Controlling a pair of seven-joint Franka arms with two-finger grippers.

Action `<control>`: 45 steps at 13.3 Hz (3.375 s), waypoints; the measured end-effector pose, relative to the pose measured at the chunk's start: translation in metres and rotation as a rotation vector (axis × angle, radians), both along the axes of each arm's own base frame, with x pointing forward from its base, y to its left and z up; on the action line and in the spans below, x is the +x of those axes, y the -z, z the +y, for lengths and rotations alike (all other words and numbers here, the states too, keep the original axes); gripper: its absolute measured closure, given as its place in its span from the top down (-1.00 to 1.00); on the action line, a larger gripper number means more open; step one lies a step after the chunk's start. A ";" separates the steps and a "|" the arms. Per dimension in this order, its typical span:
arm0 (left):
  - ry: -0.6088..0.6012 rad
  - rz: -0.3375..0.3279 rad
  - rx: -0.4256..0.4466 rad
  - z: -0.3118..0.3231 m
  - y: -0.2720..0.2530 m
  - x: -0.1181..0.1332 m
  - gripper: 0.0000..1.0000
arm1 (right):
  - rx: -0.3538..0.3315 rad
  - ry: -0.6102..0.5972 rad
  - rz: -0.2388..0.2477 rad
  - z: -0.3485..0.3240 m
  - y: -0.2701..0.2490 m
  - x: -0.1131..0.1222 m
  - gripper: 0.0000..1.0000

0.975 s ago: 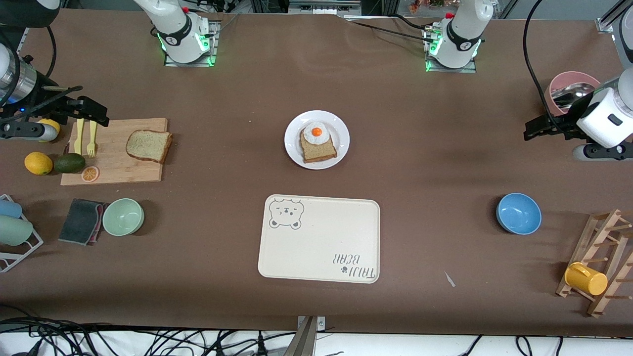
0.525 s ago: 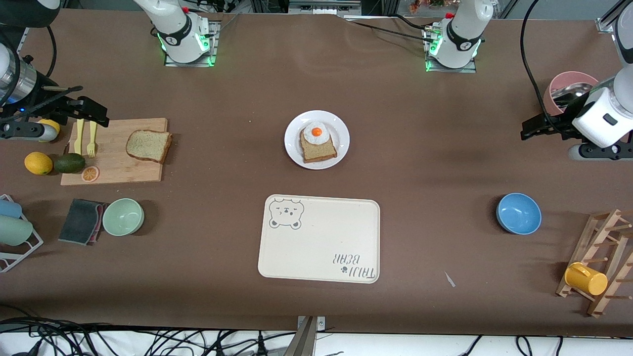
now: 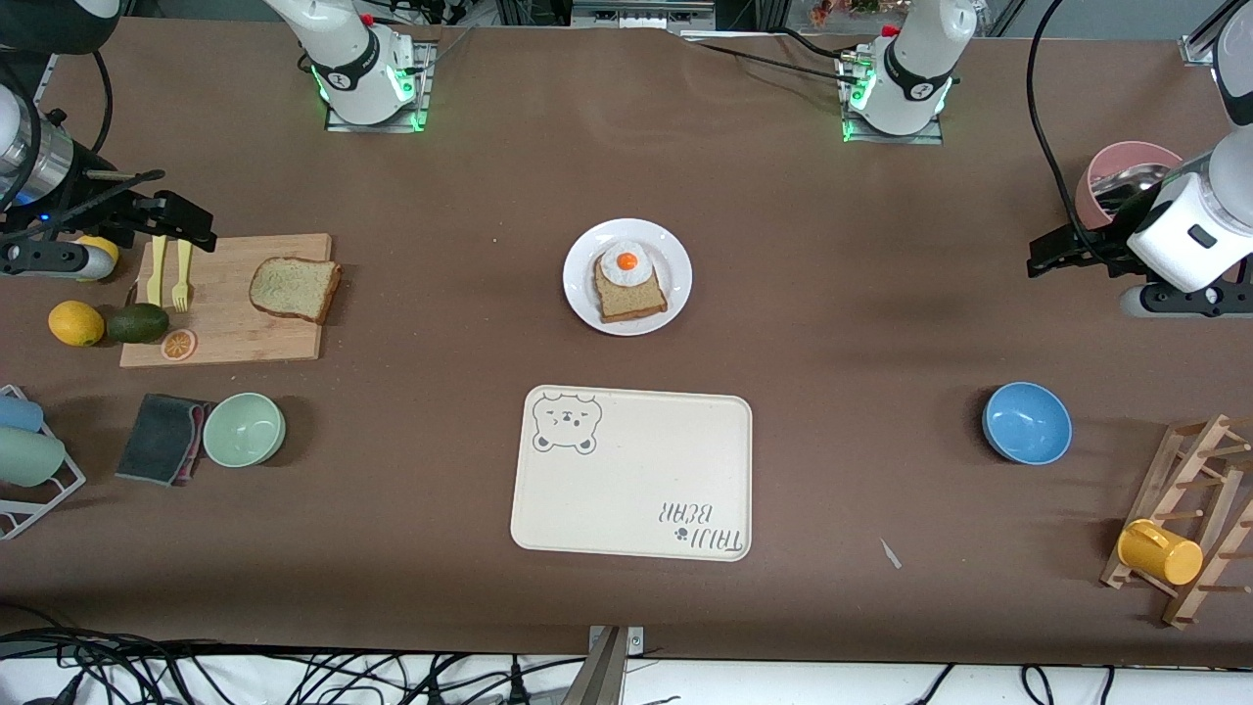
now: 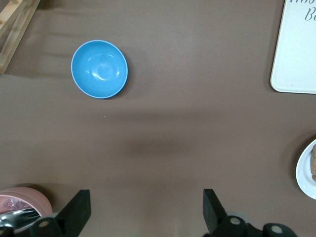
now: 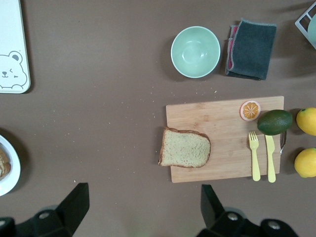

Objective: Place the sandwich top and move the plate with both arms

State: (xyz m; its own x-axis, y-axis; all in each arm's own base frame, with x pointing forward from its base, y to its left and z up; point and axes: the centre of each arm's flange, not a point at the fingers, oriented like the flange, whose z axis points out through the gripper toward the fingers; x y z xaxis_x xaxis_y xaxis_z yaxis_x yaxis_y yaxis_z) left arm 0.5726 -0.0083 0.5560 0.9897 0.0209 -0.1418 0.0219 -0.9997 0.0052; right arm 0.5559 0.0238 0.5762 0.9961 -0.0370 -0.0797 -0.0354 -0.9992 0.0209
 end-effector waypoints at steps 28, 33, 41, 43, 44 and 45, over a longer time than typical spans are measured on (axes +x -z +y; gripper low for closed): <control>-0.007 0.000 -0.006 0.003 0.002 0.001 1.00 | -0.043 -0.055 0.015 0.037 0.072 0.002 1.00; -0.007 -0.001 -0.006 0.003 0.001 0.001 1.00 | -0.138 -0.063 0.073 0.045 0.186 -0.028 1.00; -0.008 0.001 -0.006 0.003 0.002 0.001 1.00 | -0.351 -0.052 0.152 0.048 0.333 -0.073 1.00; -0.008 0.001 -0.006 0.003 0.002 0.001 1.00 | -0.425 -0.070 0.155 0.044 0.357 -0.075 1.00; -0.008 0.003 -0.006 0.003 0.002 0.000 1.00 | -0.450 -0.074 0.159 0.044 0.370 -0.077 1.00; -0.008 0.009 -0.006 0.003 0.002 0.000 1.00 | -0.461 -0.074 0.167 0.044 0.381 -0.079 1.00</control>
State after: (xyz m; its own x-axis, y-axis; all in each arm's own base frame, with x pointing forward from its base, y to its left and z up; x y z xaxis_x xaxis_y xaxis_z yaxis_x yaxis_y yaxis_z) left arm 0.5724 -0.0052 0.5539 0.9881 0.0279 -0.1510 0.0298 -0.9995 0.0105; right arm 0.4769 0.0674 0.1950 0.9723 -0.0358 -0.2308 0.0768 -0.8842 0.4608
